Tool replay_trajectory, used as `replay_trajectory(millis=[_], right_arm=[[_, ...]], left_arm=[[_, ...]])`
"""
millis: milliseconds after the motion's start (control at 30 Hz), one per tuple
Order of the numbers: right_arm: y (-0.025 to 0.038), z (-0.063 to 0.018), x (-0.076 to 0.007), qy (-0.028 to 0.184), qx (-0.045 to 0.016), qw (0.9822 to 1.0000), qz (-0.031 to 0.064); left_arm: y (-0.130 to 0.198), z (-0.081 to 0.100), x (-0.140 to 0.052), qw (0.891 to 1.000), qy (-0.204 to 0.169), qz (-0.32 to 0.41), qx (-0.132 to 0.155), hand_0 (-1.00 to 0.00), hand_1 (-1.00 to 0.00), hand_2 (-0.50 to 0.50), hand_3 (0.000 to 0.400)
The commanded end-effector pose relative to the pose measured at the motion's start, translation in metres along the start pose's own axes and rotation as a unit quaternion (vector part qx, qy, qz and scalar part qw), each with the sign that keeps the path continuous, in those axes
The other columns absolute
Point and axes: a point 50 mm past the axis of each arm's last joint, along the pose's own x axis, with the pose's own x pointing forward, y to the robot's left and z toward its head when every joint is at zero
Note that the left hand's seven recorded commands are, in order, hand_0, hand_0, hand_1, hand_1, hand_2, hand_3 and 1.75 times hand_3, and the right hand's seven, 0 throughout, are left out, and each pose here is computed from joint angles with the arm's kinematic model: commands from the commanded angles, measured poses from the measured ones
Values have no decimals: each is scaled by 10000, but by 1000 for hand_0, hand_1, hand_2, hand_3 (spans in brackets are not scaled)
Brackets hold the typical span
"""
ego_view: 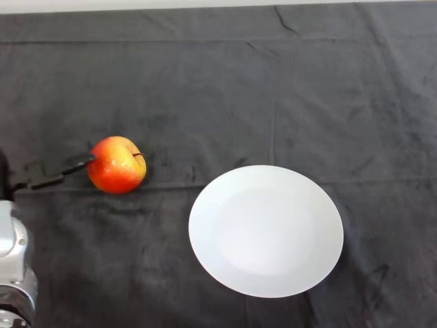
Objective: Move the apple to the plate
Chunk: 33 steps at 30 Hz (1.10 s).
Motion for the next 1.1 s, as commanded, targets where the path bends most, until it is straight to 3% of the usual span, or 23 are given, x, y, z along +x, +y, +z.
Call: replay_trajectory(millis=[33, 600, 800, 1100], right_arm=[[-113, 58, -85, -102, 5, 9998, -163], [-113, 58, -85, -102, 3, 9998, -163], [-113, 58, -85, -102, 4, 9998, -164], [-113, 58, -85, -102, 4, 9998, -164]], left_arm=[[-94, 83, 7, 9989, -336, -319, 35, 0, 0, 0, 0], [-374, -81, -191, 9847, -11, -1588, 721, 0, 0, 0, 0], [-422, -198, -321, 9712, 241, -2063, 1171, 0, 0, 0, 0], [-398, -276, -291, 9493, 556, -2488, 1841, 0, 0, 0, 0]])
